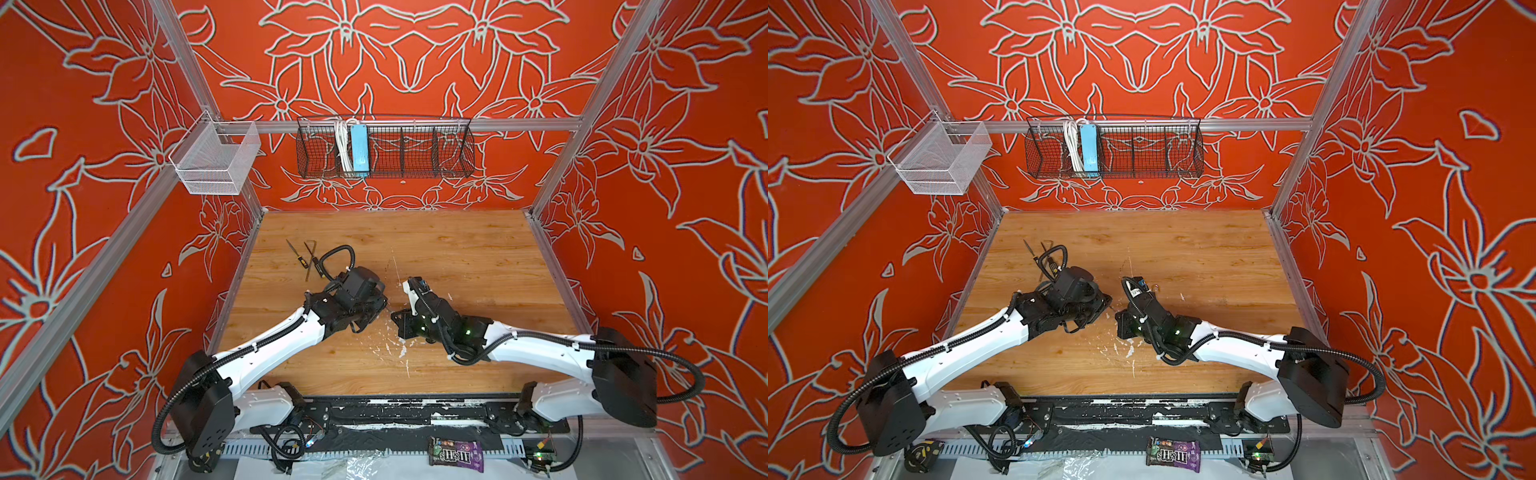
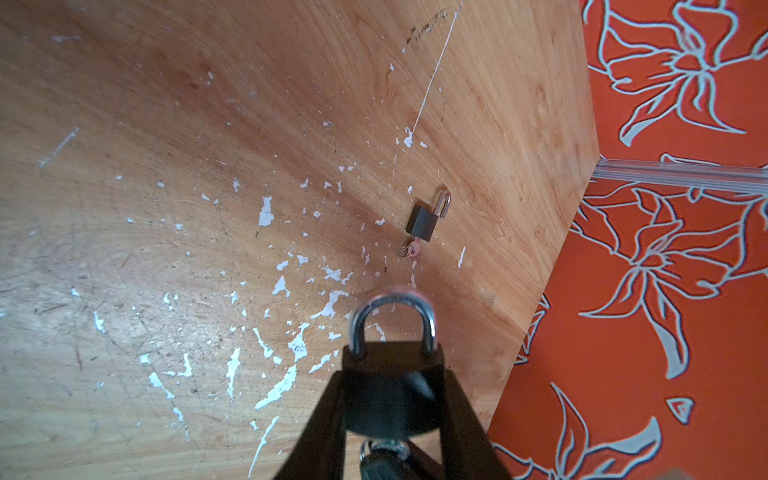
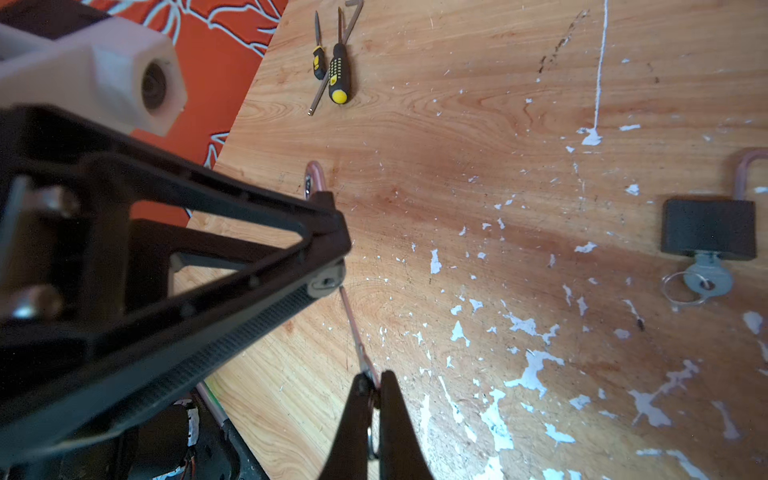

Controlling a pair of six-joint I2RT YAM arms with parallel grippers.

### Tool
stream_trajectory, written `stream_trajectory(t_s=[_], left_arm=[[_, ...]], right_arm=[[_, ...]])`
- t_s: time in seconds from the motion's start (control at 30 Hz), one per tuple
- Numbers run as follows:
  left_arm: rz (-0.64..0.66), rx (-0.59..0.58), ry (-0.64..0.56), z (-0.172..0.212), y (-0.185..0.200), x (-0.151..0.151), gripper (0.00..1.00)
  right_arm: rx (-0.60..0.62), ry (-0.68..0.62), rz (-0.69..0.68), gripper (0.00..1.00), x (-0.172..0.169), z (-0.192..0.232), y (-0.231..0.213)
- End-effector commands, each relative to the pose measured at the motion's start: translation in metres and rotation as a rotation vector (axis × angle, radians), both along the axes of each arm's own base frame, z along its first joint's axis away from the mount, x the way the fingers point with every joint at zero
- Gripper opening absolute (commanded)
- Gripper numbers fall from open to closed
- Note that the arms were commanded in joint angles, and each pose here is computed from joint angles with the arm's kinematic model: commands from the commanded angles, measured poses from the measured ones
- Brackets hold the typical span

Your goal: Unlock with the key

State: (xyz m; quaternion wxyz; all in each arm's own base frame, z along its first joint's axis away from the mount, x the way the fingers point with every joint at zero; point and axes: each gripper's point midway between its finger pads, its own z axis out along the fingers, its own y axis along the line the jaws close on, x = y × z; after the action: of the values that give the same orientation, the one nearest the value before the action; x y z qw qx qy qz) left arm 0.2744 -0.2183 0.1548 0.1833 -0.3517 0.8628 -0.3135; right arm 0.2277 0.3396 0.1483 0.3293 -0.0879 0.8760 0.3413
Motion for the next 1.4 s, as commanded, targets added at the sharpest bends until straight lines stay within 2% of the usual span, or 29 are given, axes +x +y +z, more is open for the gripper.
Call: stream_trajectory(t_s=[0.0,0.4,0.63,0.83,0.97,1.1,1.2,1.37], left_arm=[[0.0,-0.033,-0.041,0.016,-0.006,0.005,0.0],[-0.014,-0.036,-0.034,0.016,-0.01,0.003,0.0],[-0.027,-0.021,-0.014,0.014,-0.013,-0.002,0.0],[-0.024,-0.01,0.006,0.011,-0.015,-0.009,0.0],[-0.025,-0.012,0.006,0.012,-0.015,-0.011,0.0],[-0.047,-0.032,-0.015,0.018,-0.018,-0.017,0.0],[-0.065,-0.053,-0.036,0.026,-0.025,-0.022,0.0],[-0.084,-0.155,-0.038,0.036,-0.047,-0.026,0.0]], right_arm=[[0.032,-0.056,-0.019,0.0,0.007,0.025,0.004],[0.025,-0.075,-0.027,0.0,0.011,0.031,0.004],[0.018,-0.106,-0.001,0.0,0.016,0.042,0.009],[0.04,-0.092,0.074,0.0,0.016,0.058,0.019],[0.013,-0.099,0.055,0.0,0.018,0.064,0.011],[0.102,-0.08,0.128,0.0,0.01,0.078,0.02],[0.111,-0.048,0.17,0.0,0.005,0.082,0.027],[0.179,-0.067,0.11,0.0,0.012,0.081,0.031]])
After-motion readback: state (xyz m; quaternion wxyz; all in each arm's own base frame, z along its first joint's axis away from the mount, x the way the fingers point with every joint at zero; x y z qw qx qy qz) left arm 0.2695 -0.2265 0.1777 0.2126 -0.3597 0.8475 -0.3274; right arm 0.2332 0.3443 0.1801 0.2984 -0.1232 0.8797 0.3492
